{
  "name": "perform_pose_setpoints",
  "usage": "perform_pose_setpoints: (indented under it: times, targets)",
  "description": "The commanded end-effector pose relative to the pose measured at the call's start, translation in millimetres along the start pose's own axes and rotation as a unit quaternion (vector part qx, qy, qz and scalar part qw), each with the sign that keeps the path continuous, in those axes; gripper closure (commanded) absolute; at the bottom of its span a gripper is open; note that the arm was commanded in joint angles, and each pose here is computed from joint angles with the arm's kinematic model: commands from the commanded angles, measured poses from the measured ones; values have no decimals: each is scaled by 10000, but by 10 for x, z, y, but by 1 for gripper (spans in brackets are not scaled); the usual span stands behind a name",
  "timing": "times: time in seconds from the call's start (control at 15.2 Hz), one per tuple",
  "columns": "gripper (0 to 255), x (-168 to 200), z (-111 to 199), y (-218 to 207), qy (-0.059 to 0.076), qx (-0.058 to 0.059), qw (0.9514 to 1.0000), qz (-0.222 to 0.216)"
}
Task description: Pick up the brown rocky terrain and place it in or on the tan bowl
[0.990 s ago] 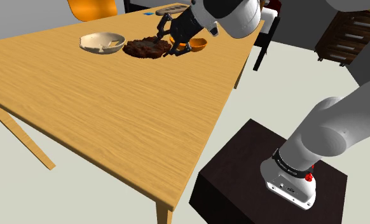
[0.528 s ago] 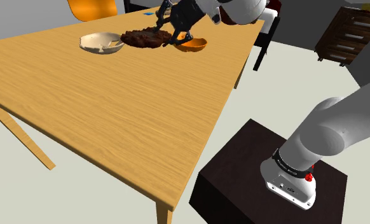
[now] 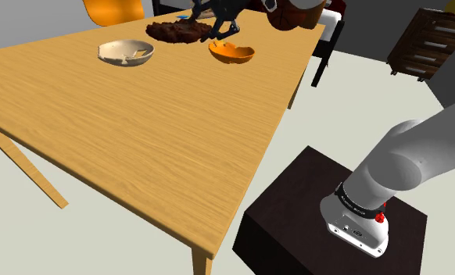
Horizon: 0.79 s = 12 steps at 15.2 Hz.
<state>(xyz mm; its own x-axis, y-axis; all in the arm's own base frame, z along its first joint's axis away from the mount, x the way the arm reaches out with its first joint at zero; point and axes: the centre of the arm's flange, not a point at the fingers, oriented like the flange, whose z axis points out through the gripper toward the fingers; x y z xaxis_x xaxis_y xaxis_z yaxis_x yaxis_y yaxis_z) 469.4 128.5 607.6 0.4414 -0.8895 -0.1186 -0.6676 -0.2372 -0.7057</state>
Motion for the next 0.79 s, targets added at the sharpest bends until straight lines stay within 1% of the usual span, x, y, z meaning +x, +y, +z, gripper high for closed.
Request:
perform_pose_setpoints:
  times: [0.0,0.13,0.73]
  targets:
    - [255,-27,-82,-82,3,5,10000,-1]
    - [255,-34,-125,-125,3,5,10000,-1]
    - [255,-130,660,-1012,3,5,10000,-1]
